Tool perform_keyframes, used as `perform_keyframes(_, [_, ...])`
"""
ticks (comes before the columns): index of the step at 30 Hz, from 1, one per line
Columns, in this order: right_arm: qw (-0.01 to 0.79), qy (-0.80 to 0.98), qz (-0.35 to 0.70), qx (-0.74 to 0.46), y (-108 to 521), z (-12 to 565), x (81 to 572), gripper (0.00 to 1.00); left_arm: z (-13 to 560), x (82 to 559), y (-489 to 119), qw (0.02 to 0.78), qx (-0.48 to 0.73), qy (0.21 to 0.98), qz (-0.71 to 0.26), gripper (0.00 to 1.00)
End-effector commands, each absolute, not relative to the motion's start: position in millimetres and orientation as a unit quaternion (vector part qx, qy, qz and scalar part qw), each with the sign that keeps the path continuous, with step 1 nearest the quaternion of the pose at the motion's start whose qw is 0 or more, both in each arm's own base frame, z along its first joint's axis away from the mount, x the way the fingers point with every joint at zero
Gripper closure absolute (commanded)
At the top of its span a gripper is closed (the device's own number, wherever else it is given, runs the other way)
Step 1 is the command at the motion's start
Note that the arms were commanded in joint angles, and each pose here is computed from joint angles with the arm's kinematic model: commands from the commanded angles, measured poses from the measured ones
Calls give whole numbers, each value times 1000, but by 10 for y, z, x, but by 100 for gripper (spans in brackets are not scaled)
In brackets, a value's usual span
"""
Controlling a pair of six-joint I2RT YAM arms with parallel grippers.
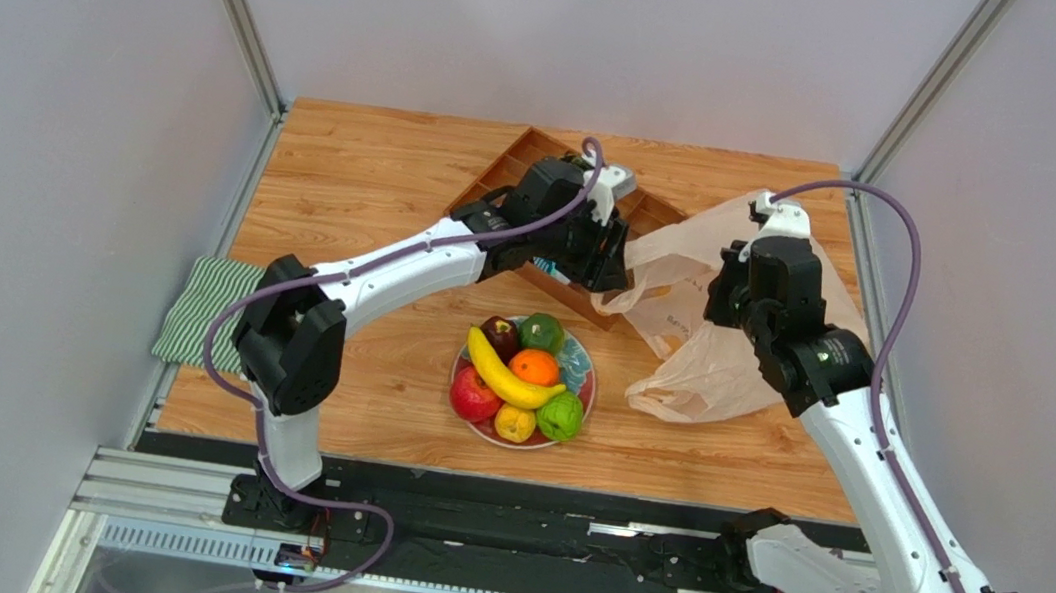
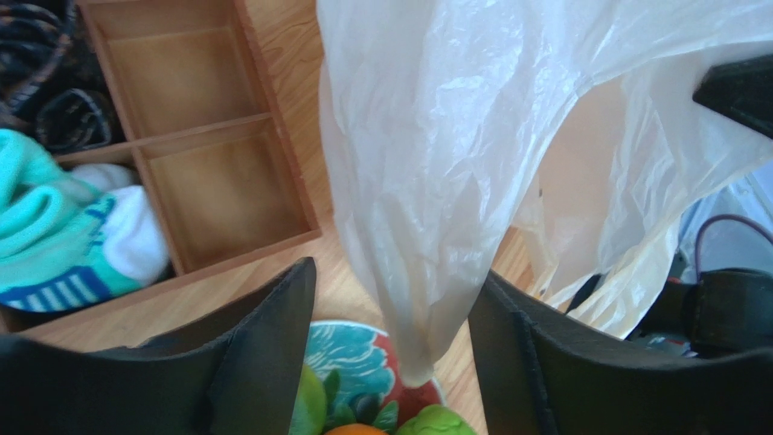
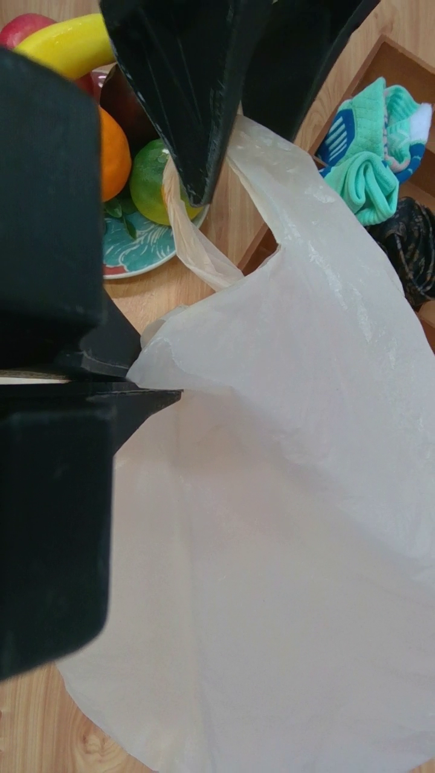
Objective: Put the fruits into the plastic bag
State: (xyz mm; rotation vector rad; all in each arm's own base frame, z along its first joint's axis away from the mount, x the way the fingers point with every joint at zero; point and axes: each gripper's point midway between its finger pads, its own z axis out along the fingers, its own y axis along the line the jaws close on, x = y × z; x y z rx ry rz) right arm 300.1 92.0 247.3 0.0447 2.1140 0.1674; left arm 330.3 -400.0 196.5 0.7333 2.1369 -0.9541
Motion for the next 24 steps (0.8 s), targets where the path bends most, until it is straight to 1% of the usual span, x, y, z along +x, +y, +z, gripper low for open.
perform_keyframes(1, [516, 853, 81, 19, 920, 2727, 2956, 100, 2173, 3282, -4128, 374, 310, 795, -363, 68])
perform_keyframes(2, [515, 854, 73, 22, 885, 2720, 2954, 100, 2193, 3276, -4120, 378, 312, 793, -363, 82])
perform_keyframes(3, [514, 856, 53, 30, 810, 2699, 2950, 100, 2243, 3279, -4100, 386, 312, 790, -359, 94])
perform_keyframes(4, [513, 857, 40, 36, 758, 2681, 2953, 100, 2369, 3264, -4035, 399, 312, 786, -355, 100])
perform_keyframes(6, [511, 858, 3, 56, 612, 2648, 2948, 100, 2551, 3236, -3952, 418, 313, 779, -347, 100])
perform_keyframes(8, [507, 859, -23, 67, 522, 2619, 2959, 96, 2812, 3137, -3836, 435, 317, 767, -350, 100])
perform_keyframes(11, [496, 862, -66, 79, 390, 2573, 2965, 85, 2898, 2939, -3764, 412, 338, 765, -361, 100])
perform_keyframes(12, [495, 862, -76, 83, 353, 2583, 2969, 79, 2832, 2898, -3734, 397, 342, 774, -357, 100])
perform_keyframes(13, [494, 862, -75, 84, 359, 2586, 2969, 77, 2753, 2886, -3727, 386, 344, 780, -353, 100])
perform_keyframes(14, [491, 865, -67, 79, 398, 2570, 2976, 74, 2709, 2840, -3747, 373, 352, 779, -360, 100])
perform_keyframes(16, [492, 867, -44, 68, 480, 2581, 2979, 61, 2525, 2808, -3776, 348, 362, 786, -361, 100])
perform_keyframes(17, [493, 869, -6, 46, 620, 2607, 2956, 56, 2499, 2783, -3798, 339, 366, 784, -368, 100])
perform_keyframes(18, [498, 867, 19, 29, 715, 2640, 2949, 45, 2445, 2779, -3821, 331, 367, 786, -371, 100])
perform_keyframes(19, [502, 864, 42, 12, 804, 2679, 2930, 41, 2438, 2779, -3834, 330, 368, 785, -373, 100])
perform_keyframes(21, [514, 851, 103, -31, 1027, 2827, 2820, 32, 2408, 2778, -3857, 324, 372, 785, -376, 100])
perform_keyframes(24, [530, 819, 194, -99, 1345, 3091, 2570, 28, 2382, 2788, -3835, 321, 369, 788, -375, 100])
